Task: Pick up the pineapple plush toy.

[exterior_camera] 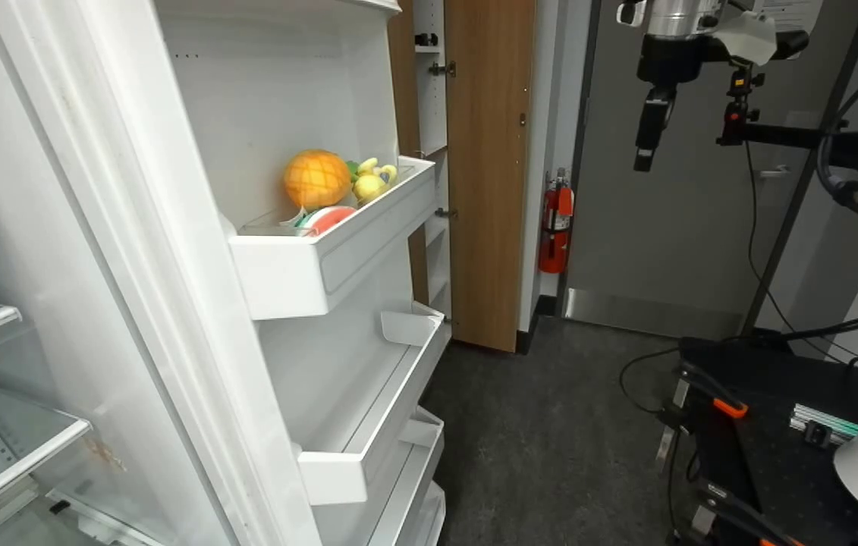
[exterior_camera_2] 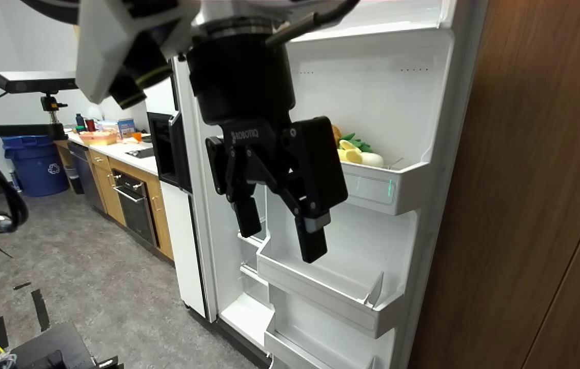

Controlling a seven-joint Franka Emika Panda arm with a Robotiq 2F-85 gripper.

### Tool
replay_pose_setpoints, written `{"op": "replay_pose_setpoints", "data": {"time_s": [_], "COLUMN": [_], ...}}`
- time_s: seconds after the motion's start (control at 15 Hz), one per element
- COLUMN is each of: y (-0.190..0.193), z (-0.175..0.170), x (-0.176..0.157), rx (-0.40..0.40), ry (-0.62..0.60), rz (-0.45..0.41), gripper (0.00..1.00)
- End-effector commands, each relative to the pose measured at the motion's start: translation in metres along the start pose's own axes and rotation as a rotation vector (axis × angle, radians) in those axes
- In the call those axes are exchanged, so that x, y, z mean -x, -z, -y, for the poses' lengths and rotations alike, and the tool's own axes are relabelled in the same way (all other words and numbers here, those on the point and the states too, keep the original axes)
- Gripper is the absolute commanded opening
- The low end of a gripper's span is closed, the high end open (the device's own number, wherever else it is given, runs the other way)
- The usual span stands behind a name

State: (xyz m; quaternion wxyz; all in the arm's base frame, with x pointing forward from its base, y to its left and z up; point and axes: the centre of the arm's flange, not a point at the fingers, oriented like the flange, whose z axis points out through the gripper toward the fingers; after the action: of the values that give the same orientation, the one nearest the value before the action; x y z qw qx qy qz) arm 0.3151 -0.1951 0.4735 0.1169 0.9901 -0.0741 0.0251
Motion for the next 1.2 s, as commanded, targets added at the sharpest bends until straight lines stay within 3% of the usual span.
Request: {"op": "replay_pose_setpoints", "data": {"time_s": [0.0,0.47,0.87,1.0,1.07,1.13], "y": [0.002,0.022,0.041,0.048,0.038,0.040], "z": [0.004,0.018,0.047,0.056,0.053,0.057], "x": [-0.011,-0.060,-0.115,-0.124,-0.104,-0.110], "rx": [-0.013,-0.089,-0.225,-0.255,-0.219,-0.229], "ry": [-0.009,-0.030,-0.187,-0.163,-0.158,-0.155], "rz": [-0.024,-0.112,-0.119,-0.131,-0.125,-0.128], "gripper": [1.00,1.00,1.00,1.00,1.00,1.00]}}
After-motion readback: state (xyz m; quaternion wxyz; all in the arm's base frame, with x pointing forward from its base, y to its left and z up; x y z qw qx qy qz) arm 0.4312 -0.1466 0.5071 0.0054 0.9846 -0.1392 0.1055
